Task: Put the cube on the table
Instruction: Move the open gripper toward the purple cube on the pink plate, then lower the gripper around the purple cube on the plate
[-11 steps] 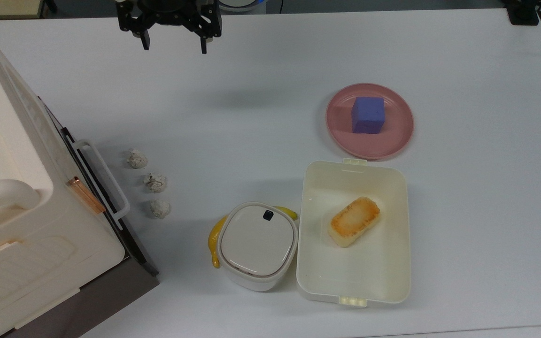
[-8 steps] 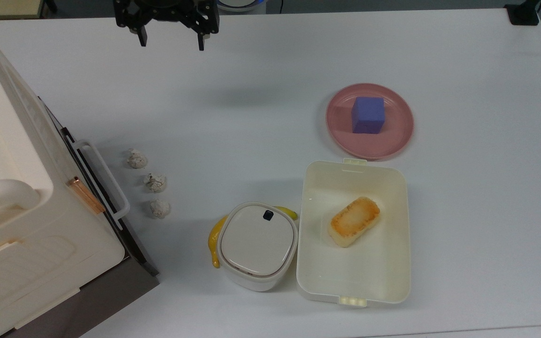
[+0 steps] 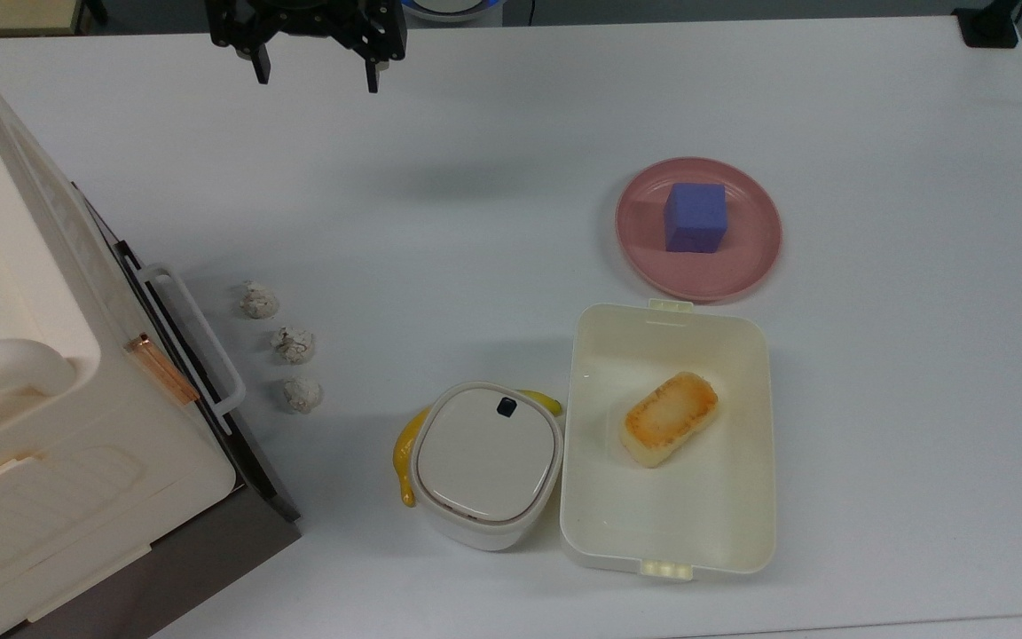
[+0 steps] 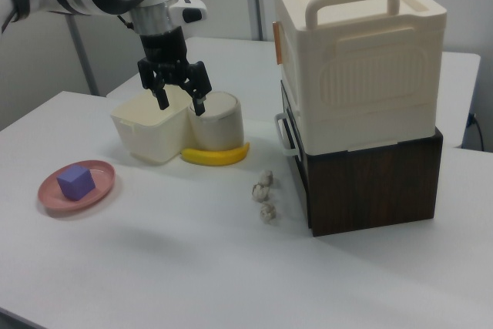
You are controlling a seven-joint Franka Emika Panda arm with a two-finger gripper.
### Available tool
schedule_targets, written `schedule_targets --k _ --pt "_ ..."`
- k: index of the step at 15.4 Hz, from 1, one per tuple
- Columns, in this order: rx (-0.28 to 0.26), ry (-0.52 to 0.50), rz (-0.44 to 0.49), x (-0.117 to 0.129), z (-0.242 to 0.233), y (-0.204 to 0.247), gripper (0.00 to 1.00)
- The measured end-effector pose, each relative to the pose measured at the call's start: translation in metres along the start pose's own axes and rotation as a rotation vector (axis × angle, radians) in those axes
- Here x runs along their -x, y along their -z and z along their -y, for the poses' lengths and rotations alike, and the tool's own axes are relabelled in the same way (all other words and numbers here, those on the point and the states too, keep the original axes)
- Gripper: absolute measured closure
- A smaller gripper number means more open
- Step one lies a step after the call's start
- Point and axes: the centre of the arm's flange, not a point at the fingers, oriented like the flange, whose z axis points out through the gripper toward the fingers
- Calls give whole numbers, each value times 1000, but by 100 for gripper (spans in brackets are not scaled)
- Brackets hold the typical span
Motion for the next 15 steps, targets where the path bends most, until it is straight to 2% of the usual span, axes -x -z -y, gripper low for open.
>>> schedule_targets --k 4,7,11,15 --pt "-10 16 22 1 10 -4 0" --pt "-65 46 42 -1 45 -13 0" --pt "-67 58 66 4 128 -20 0" --pt "-65 83 41 -4 223 -65 0"
